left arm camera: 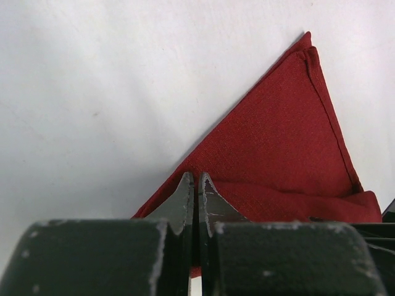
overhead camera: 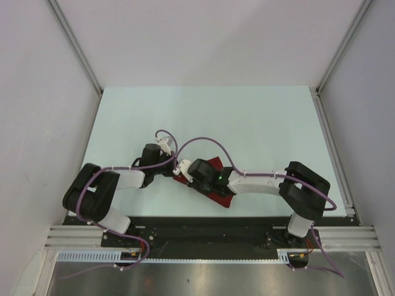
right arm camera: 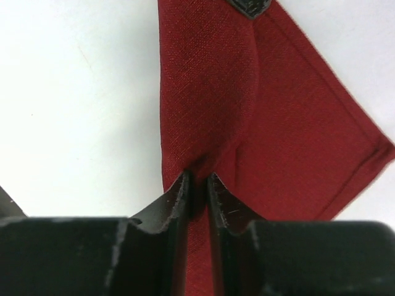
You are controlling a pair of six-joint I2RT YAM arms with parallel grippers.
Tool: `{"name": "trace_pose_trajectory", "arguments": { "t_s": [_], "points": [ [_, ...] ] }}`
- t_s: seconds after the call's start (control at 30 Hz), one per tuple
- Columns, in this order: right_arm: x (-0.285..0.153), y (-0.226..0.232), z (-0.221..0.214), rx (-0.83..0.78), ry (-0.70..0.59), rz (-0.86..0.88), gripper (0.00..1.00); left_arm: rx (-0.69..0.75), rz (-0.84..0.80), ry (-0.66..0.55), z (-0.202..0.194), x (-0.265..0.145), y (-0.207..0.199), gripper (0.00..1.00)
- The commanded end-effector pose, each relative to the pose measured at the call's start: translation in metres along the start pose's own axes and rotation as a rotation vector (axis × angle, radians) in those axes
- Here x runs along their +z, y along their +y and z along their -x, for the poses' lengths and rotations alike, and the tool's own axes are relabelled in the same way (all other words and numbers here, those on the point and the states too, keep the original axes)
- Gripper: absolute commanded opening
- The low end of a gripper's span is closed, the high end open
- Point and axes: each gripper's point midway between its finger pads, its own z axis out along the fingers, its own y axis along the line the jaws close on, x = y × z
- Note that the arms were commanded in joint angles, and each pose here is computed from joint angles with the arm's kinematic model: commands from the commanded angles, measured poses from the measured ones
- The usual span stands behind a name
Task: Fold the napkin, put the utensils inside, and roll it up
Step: Roll the napkin with the utensil
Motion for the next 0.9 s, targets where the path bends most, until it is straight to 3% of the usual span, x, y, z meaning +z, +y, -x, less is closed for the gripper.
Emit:
{"name": "trace_pose_trajectory", "arguments": {
  "t_s": [0.0, 0.13, 0.27, 0.3, 0.4, 0.67, 0.87],
  "points": [
    [0.011, -0.003, -0.004, 0.075, 0.016, 0.076, 0.17, 0.015, -0.027, -0.01, 0.007, -0.001, -0.007, 0.01],
    [0.014, -0.017, -0.012, 0.149, 0.032, 0.087, 0.16, 0.027, -0.027, -0.036, 0.012, -0.005, -0.009, 0.28],
    [0.019, -0.022, -0.021, 0.177, 0.053, 0.111, 0.15, 0.044, -0.019, -0.074, 0.019, -0.011, -0.01, 0.48],
    [0.021, -0.023, -0.021, 0.181, 0.052, 0.116, 0.15, 0.047, -0.016, -0.077, 0.019, -0.012, -0.01, 0.58],
    [0.026, -0.024, -0.027, 0.201, 0.067, 0.134, 0.15, 0.06, 0.012, -0.101, 0.022, -0.017, -0.007, 0.68],
    [0.041, -0.041, -0.045, 0.25, 0.114, 0.116, 0.15, 0.055, 0.086, -0.094, 0.019, -0.019, 0.007, 0.73],
    [0.044, -0.051, -0.048, 0.268, 0.122, 0.081, 0.15, 0.031, 0.085, -0.055, 0.011, -0.011, 0.01, 0.66]
  ]
}}
